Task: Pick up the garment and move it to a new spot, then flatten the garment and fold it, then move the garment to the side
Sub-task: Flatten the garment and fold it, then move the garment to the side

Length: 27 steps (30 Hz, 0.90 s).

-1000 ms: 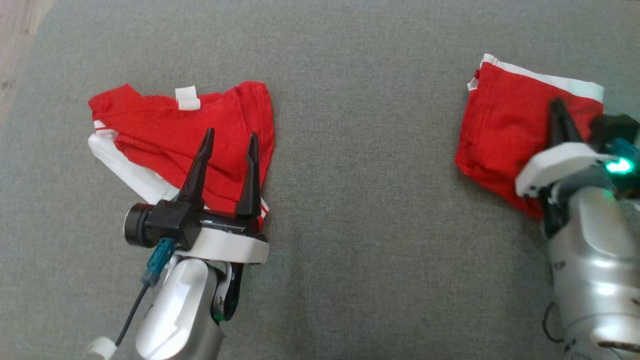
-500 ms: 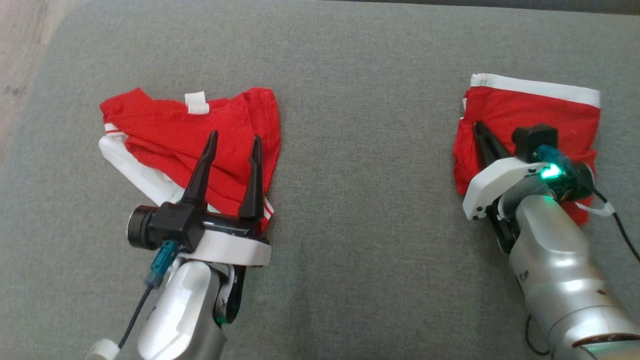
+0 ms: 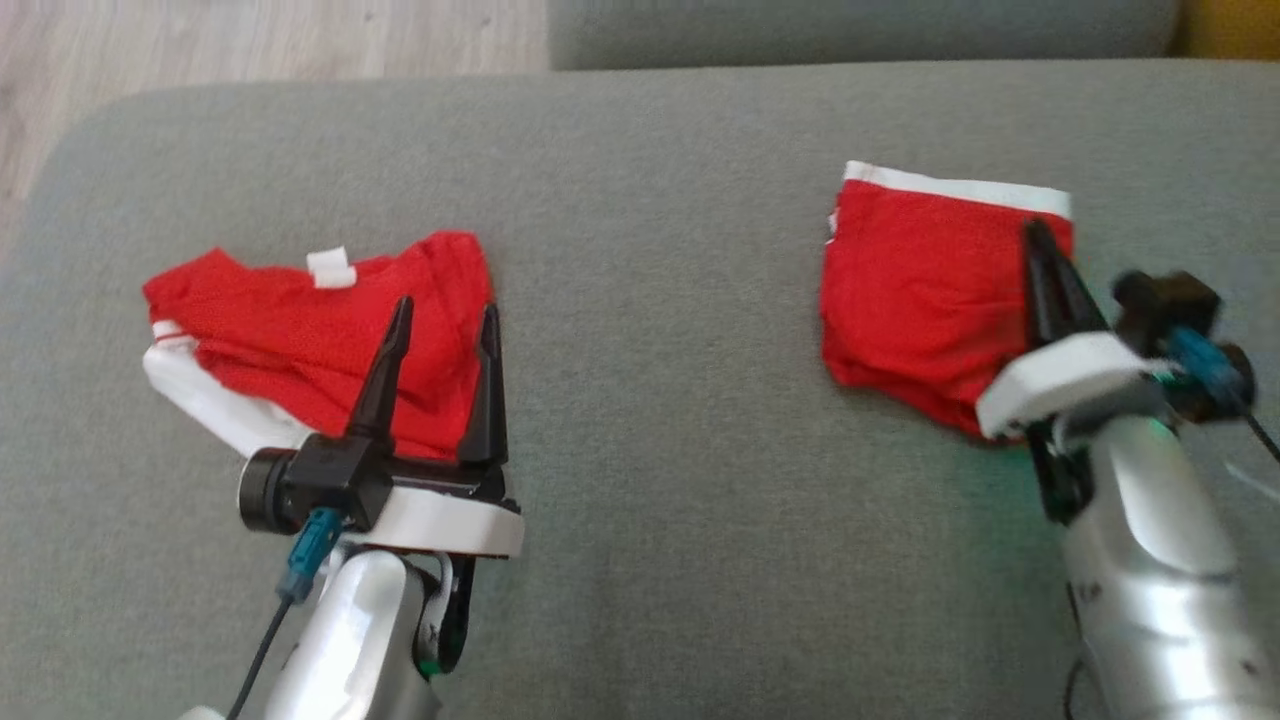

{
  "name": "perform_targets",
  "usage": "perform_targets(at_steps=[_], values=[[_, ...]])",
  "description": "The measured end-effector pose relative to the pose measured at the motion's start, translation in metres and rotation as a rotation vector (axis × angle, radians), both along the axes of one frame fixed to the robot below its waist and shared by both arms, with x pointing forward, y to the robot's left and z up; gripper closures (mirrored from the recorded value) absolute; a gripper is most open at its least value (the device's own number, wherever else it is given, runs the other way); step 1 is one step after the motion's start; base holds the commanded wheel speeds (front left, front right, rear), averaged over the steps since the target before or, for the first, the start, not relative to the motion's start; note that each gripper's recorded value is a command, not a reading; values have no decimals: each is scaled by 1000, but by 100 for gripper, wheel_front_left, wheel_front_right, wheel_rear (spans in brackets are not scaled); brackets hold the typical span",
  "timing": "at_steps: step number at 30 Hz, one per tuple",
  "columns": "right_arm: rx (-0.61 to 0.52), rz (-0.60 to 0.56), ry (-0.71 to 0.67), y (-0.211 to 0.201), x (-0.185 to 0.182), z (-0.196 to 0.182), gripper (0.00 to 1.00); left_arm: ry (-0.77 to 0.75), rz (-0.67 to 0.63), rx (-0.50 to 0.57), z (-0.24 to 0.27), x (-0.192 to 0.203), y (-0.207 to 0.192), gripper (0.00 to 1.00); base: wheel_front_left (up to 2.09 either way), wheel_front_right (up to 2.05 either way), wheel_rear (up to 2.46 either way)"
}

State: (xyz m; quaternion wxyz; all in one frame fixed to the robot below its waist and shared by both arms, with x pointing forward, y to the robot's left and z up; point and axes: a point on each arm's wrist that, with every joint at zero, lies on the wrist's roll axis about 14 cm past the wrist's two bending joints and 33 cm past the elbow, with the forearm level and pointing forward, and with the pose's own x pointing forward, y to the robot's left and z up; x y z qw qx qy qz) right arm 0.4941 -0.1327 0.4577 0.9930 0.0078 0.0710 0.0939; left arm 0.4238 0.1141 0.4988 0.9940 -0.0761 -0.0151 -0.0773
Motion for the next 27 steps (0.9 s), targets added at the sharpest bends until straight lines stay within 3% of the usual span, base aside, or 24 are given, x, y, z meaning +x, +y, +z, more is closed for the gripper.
perform_targets(at_steps=[2, 3, 4, 16, 27], values=[[-1, -50, -23, -19, -10, 5, 97, -13, -11, -3, 5, 0, -4, 0, 0, 0, 0], [-4, -75, -28, -28, -16, 5, 59, -17, -17, -4, 7, -1, -6, 0, 0, 0, 0], [-14, -96, -31, -37, -23, 4, 0, -19, -22, -5, 7, -3, -8, 0, 0, 0, 0], [-71, -174, 48, -71, -86, -19, 0, 13, -42, -7, -3, -19, -16, 0, 0, 0, 0], [-26, -174, 104, -64, -71, -22, 0, 63, -47, 0, -22, -17, -14, 0, 0, 0, 0]])
